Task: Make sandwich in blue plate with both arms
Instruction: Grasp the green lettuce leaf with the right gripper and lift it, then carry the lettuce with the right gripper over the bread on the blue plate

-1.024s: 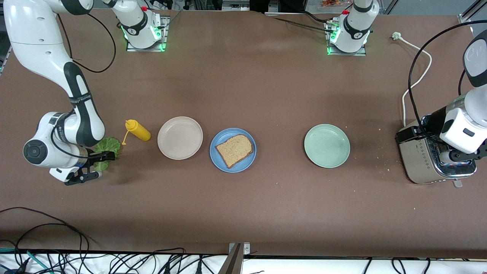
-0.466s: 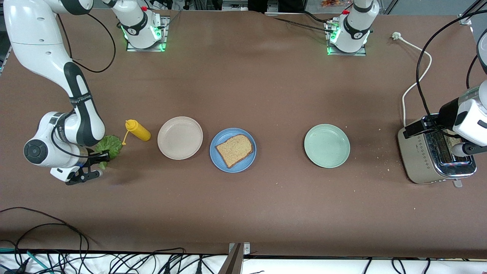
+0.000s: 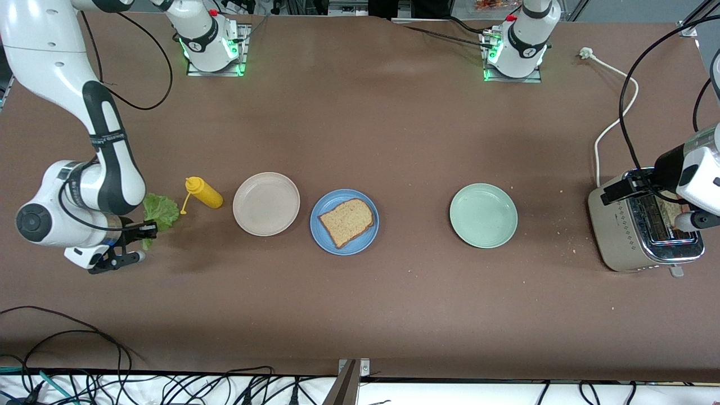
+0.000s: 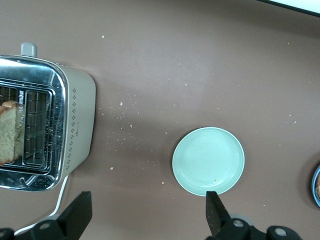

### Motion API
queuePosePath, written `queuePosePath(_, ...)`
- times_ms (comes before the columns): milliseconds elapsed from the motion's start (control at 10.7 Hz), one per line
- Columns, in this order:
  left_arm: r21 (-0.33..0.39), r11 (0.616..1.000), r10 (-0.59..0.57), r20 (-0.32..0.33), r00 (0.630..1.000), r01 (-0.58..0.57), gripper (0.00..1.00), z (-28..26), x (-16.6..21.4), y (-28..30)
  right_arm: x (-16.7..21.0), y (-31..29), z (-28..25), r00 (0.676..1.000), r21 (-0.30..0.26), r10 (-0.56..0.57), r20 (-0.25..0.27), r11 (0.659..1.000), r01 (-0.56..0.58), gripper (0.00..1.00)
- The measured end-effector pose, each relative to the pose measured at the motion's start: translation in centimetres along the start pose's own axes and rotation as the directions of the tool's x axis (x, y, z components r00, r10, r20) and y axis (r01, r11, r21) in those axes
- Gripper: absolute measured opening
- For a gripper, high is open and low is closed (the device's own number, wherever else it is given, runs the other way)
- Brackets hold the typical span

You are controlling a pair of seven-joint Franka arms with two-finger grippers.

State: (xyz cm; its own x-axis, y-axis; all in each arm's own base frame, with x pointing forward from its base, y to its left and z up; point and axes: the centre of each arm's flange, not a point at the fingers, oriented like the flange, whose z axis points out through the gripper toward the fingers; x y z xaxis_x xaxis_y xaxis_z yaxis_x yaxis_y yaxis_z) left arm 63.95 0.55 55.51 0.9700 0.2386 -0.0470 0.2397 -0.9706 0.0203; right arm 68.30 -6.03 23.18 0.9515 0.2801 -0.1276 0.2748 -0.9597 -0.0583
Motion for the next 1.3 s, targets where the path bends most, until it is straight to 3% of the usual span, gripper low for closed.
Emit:
queuePosePath(279, -0.005, 1.000, -0.023, -0.021, 1.000, 0.023, 1.00, -1.1, 0.2, -1.5, 1.0, -0.5, -4.8, 1.000, 0.006, -0.006, -0.031, 1.000, 0.006, 0.05)
queuePosePath(652, 0.005, 1.000, -0.022, -0.028, 0.999, 0.022, 1.00, -1.4, 0.1, -1.7, 0.9, -0.5, -13.1, 1.000, 0.027, -0.012, 0.008, 1.000, 0.012, 0.05)
queuePosePath(931, 0.006, 1.000, -0.025, -0.028, 0.999, 0.026, 1.00, -1.4, 0.2, -1.9, 0.6, -1.7, -18.4, 1.000, 0.027, 0.022, -0.018, 0.999, -0.022, 0.05)
queuePosePath(1304, 0.006, 1.000, -0.029, -0.026, 0.999, 0.029, 1.00, -1.3, 0.2, -2.1, 1.4, -10.2, -21.8, 0.993, 0.042, 0.114, -0.010, 0.993, -0.113, 0.05)
